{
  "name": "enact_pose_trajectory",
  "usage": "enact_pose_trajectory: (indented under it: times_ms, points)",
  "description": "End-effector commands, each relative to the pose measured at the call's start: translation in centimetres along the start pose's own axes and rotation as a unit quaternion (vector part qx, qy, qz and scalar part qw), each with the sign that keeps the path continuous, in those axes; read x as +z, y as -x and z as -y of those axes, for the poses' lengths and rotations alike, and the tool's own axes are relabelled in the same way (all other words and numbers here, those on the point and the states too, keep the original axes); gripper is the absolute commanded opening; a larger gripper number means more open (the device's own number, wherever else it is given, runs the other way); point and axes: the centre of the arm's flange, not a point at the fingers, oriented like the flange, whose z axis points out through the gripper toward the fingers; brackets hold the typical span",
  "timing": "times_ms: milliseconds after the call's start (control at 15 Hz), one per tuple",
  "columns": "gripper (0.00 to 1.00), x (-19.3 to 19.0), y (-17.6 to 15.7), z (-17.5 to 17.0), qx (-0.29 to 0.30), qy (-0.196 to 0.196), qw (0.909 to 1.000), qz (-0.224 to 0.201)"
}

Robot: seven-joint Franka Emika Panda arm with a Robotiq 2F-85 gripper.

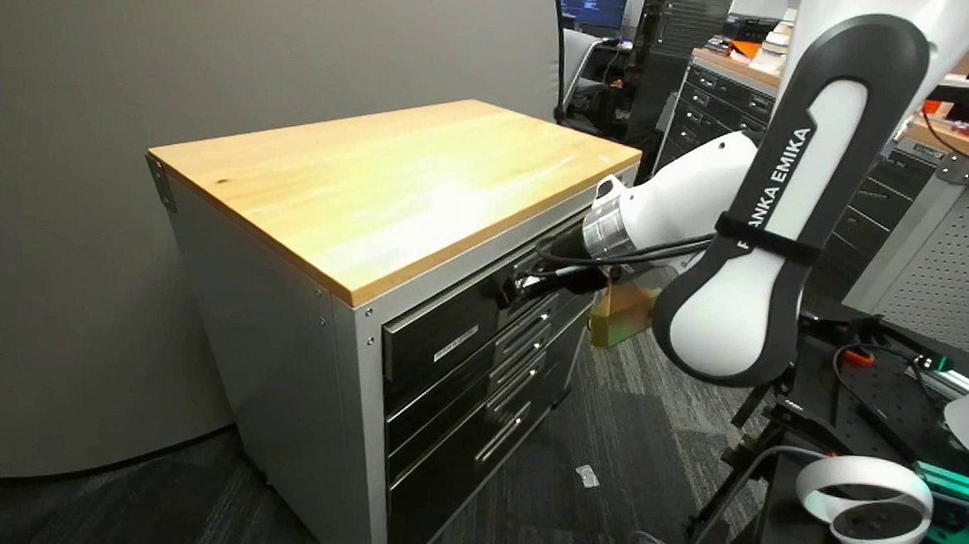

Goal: Pick up the screwdriver, place it in the top drawer then close the drawer

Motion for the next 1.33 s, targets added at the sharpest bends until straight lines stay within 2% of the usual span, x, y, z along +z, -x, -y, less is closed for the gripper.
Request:
enact_pose_trajectory:
  times_ms: [0,67,200,400,533,800,1000,1133,1200,1267]
  points:
    - [0.44,0.0,-1.4,-0.4,0.001,0.027,0.9976,0.063]
    - [0.52,-0.5,-1.9,-1.1,0.005,0.037,0.994,0.103]
    - [0.66,-2.4,-3.8,-2.9,0.01,0.065,0.9858,0.154]
    - [0.9,-5.7,-6.4,-6.4,-0.006,0.102,0.9653,0.24]
    - [1.0,-7.4,-7.4,-8.4,-0.014,0.119,0.9484,0.294]
    - [1.0,-10.1,-8.9,-10.4,-0.065,0.113,0.9058,0.403]
    - [1.0,-12.1,-9.7,-9.8,-0.122,0.127,0.8639,0.472]
    - [1.0,-13.3,-10.2,-9.4,-0.141,0.132,0.8335,0.518]
    - [1.0,-9.7,-4.9,-12.0,-0.12,0.133,0.8577,0.482]
    - [1.0,-10.2,-5.1,-11.6,-0.124,0.133,0.8489,0.496]
